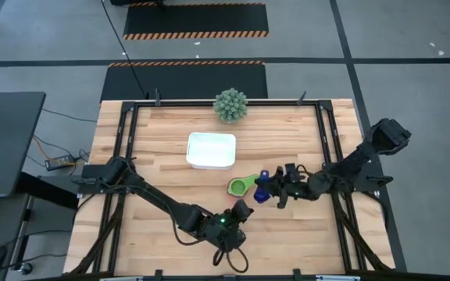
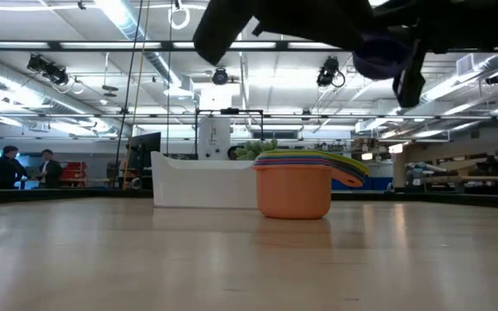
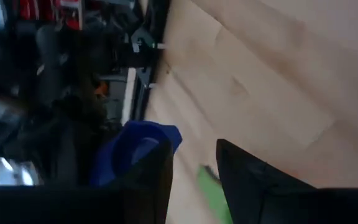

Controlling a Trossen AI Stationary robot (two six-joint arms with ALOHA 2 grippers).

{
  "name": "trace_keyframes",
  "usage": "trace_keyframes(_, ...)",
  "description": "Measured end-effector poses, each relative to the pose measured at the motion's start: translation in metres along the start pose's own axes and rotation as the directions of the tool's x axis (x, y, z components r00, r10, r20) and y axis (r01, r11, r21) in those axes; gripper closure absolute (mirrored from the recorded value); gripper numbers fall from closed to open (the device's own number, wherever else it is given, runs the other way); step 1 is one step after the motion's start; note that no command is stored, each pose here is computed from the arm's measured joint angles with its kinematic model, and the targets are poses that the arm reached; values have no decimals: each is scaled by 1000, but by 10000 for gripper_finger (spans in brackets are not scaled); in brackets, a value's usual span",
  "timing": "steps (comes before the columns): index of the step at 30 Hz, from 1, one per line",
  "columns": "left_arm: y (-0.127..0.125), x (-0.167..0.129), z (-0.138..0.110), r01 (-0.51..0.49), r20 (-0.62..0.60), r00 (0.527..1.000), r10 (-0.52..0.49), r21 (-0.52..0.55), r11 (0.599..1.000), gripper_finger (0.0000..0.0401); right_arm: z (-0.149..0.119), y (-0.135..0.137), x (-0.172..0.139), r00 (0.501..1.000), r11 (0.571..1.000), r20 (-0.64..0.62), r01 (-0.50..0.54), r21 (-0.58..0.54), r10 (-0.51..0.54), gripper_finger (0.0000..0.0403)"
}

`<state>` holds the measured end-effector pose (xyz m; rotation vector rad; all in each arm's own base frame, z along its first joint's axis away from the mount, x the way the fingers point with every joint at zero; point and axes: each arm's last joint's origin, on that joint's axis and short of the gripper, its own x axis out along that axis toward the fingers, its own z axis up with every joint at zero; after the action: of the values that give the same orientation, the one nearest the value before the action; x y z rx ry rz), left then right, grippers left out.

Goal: Nest measuring cups in basket
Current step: Stack the blue nesting cup on the green nesting cup

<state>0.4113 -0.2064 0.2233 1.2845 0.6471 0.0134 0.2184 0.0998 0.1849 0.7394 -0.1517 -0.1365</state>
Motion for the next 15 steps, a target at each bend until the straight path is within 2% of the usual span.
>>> trace_keyframes(2, 2, 3, -3, -1, -9, 1000, 2, 89, 996, 271, 2, -2, 4, 1000, 1000, -10, -22, 20, 22, 388)
trace_keyframes(5, 5, 8, -7, -7, -32, 999, 12, 168, 986, 271, 4, -4, 6, 999, 999, -18, -29, 17, 30, 388)
trace_keyframes(15, 14, 21, -19, -8, -65, 998, 22, 208, 978, 271, 5, -5, 7, 1000, 999, -9, -25, 27, 25, 387)
